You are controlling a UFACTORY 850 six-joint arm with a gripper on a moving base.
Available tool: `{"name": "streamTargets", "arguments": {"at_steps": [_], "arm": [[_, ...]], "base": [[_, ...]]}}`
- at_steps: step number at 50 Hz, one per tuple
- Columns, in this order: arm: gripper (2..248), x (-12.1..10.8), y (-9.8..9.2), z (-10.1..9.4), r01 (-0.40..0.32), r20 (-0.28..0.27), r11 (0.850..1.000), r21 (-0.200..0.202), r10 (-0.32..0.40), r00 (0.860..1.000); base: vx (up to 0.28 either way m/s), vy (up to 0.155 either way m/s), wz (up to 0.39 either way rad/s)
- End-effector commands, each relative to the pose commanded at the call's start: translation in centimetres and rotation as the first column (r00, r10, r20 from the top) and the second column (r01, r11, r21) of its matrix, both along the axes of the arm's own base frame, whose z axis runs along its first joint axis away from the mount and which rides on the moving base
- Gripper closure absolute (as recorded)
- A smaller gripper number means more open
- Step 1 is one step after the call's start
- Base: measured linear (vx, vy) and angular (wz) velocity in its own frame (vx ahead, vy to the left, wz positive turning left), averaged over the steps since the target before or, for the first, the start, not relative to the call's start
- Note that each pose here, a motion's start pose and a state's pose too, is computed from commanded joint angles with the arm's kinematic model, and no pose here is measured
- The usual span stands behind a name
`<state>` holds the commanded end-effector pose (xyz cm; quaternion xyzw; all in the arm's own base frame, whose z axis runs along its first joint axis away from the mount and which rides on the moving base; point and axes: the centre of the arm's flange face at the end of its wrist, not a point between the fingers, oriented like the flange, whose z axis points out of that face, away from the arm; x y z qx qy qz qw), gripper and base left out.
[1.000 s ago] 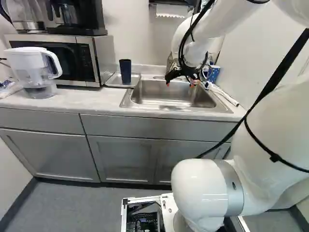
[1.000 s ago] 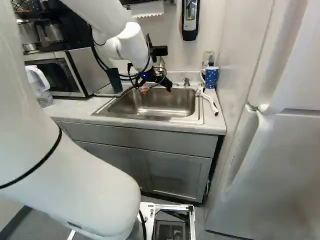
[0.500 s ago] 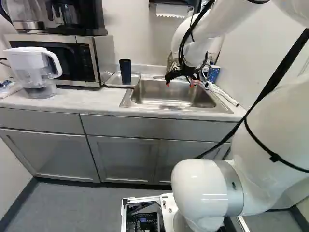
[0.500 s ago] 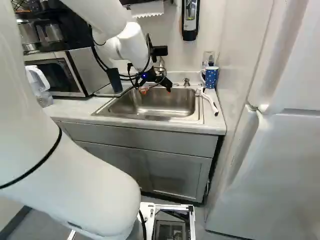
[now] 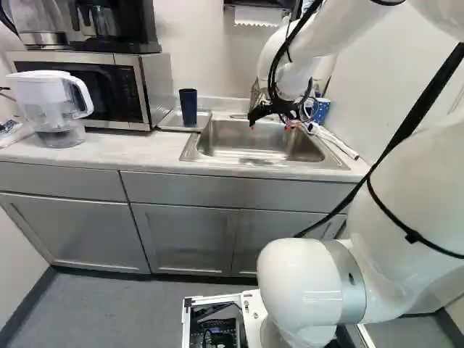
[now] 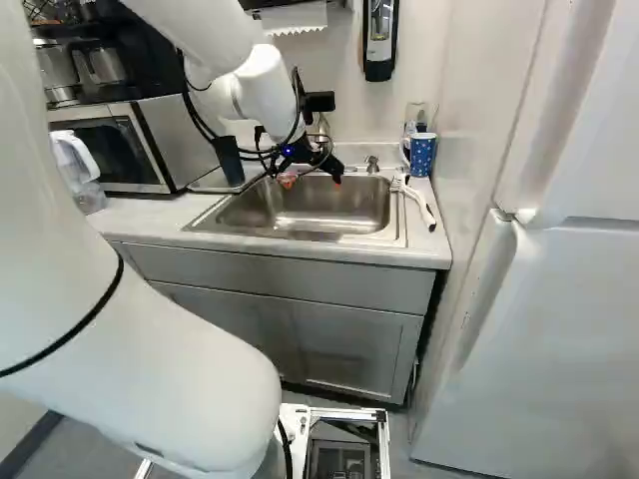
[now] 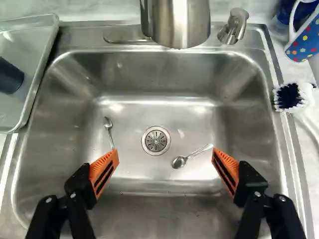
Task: Rinse the cup and place it in the tray
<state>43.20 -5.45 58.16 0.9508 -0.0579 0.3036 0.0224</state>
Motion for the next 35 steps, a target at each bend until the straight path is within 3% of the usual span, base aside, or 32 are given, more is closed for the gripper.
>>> {"name": "streamTargets", "arguments": {"at_steps": [35], "arm": [[3, 0.00, 0.00, 0.00, 0.000, 0.000, 1.000, 0.000, 0.000, 1.000]], "base": [[0.000, 0.000, 0.000]]}}
